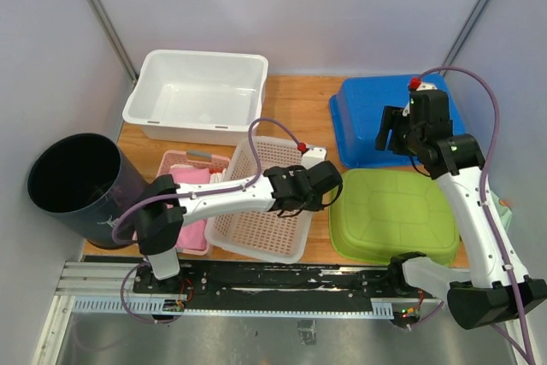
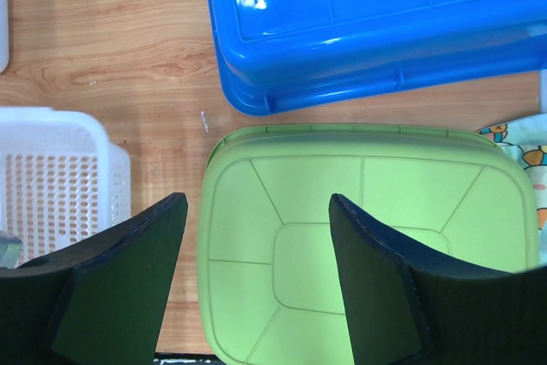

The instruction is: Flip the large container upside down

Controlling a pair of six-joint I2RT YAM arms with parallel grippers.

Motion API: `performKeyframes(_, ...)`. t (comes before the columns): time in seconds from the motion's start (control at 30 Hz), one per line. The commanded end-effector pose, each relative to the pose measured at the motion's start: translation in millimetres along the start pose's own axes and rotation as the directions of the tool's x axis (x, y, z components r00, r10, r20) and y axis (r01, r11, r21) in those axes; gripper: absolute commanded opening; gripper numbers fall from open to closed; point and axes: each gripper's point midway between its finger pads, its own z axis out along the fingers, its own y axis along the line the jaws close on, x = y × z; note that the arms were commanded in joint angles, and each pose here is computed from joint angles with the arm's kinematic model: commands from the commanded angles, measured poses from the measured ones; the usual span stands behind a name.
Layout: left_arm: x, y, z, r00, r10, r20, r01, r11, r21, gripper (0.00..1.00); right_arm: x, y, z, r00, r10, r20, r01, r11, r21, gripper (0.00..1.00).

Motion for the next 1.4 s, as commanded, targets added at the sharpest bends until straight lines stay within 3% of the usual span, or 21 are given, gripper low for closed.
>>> performKeyframes(0.0, -44, -50, -67, 0.998, -0.021, 0.058, 0.005, 0.966, 0.259, 0.1, -14, -14, -17, 0.999, -0.01, 0.041, 0.008, 0.999, 0.046, 0.69)
performKeyframes(0.1, -66, -65, -110, 0.994, -0.064, 0.089, 0.025, 0.922, 0.387, 0.01, -21, -13, -24, 0.998, -0.004, 0.064, 0.002, 0.999, 0.036, 0.69)
performKeyframes(0.2, -81, -73, -141, 0.99, -0.132, 0.057, 0.084, 0.85, 0.52, 0.0, -26, -10, -29, 0.997, 0.005, 0.08, -0.007, 1.0, 0.019, 0.69)
performKeyframes(0.4, -112, -76, -199, 0.959, -0.282, -0.03, 0.202, 0.605, 0.77, 0.0, -31, -10, -39, 0.994, 0.012, 0.105, -0.013, 1.0, 0.01, 0.69)
performKeyframes(0.57, -116, -65, -213, 0.923, -0.35, -0.159, 0.303, 0.412, 0.859, 0.0, -32, -9, -41, 0.994, 0.014, 0.11, -0.015, 1.0, 0.004, 0.69)
performKeyframes(0.67, -111, -51, -202, 0.896, -0.387, -0.218, 0.367, 0.367, 0.855, 0.0, -31, -8, -40, 0.994, 0.02, 0.105, -0.02, 1.0, 0.0, 0.69)
performKeyframes(0.87, -100, -14, -178, 0.837, -0.463, -0.293, 0.471, 0.336, 0.815, 0.0, -30, -7, -39, 0.994, 0.027, 0.102, -0.027, 1.0, -0.003, 0.69)
performKeyframes(1.03, -85, 24, -151, 0.79, -0.518, -0.328, 0.551, 0.365, 0.751, 0.01, -30, -4, -36, 0.995, 0.041, 0.094, -0.04, 0.999, -0.017, 0.69)
performKeyframes(1.17, -62, 50, -125, 0.767, -0.531, -0.36, 0.606, 0.413, 0.68, 0.13, -29, -2, -31, 0.995, 0.047, 0.086, -0.046, 0.999, -0.021, 0.68)
performKeyframes(1.37, -34, 95, -89, 0.774, -0.554, -0.306, 0.62, 0.566, 0.543, 0.5, -27, -1, -28, 0.996, 0.052, 0.074, -0.05, 0.998, -0.024, 0.68)
